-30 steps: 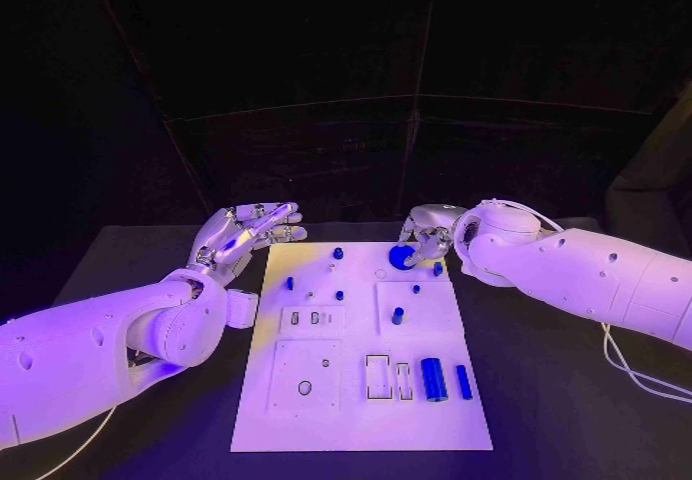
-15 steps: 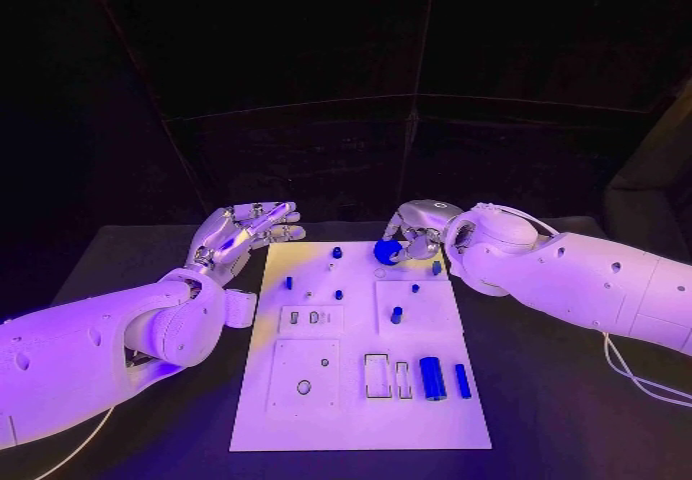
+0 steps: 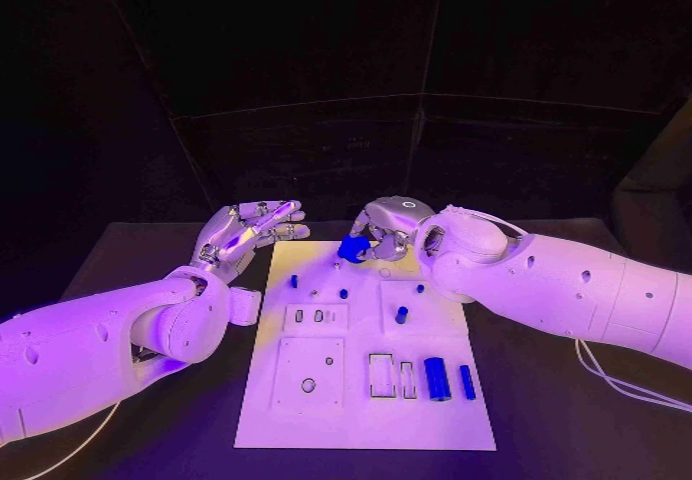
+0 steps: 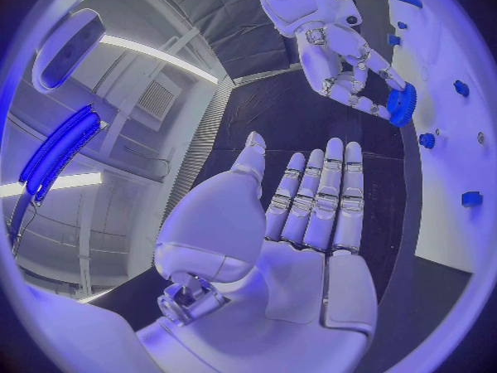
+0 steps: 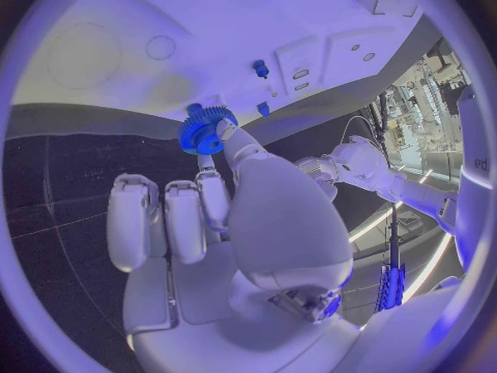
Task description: Assemble the parts on the task board
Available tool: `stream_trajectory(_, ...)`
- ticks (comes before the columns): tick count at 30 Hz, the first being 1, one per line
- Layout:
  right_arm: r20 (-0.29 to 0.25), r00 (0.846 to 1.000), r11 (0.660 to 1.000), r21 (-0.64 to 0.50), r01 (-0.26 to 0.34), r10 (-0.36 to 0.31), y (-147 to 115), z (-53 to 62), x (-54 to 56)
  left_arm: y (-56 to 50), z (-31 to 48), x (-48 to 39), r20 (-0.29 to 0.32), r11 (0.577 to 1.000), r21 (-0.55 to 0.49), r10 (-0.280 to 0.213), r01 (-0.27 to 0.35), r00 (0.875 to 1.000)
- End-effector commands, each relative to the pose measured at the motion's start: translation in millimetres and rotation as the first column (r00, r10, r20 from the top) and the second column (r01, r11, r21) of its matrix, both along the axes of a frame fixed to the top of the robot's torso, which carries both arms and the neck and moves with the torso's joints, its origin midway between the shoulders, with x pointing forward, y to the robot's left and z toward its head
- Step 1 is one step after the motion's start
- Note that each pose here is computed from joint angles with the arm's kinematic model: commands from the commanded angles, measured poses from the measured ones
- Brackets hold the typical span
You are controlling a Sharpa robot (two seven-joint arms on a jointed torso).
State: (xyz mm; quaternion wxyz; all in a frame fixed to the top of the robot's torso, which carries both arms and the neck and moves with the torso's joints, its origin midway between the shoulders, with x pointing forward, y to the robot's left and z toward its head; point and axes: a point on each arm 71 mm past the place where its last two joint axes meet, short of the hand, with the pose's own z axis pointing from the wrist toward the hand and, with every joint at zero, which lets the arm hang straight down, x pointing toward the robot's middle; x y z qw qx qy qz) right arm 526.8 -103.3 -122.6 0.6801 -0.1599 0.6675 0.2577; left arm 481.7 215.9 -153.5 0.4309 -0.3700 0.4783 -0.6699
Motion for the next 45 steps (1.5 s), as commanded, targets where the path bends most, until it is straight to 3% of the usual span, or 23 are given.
stream_trajectory(1,0.041,0.999,1.000,-0.018,-0.007,0.007,9.4,1.4,0.7,-1.3,2.5,0.0,0.019,1.000,-0.009,-0.012,0.012,1.000)
stream_trajectory(17,-0.031,0.999,0.996,-0.088,-0.031,0.029,34.6,-18.2,3.0,-1.1,2.7,1.0,0.021,1.000,-0.007,-0.009,0.010,1.000)
stream_trajectory(24,-0.045,0.999,0.993,-0.114,-0.005,0.000,33.9,-24.8,3.6,-0.7,3.0,1.5,0.021,1.000,-0.007,-0.008,0.008,1.000)
stream_trajectory(37,-0.015,0.999,0.995,-0.088,0.037,-0.038,34.1,-24.4,6.8,-0.9,3.0,1.9,0.021,1.000,-0.006,-0.008,0.008,1.000)
stream_trajectory(45,-0.033,0.999,0.996,-0.090,0.029,-0.032,36.5,-25.8,7.3,-0.9,3.0,2.0,0.021,1.000,-0.006,-0.008,0.008,1.000)
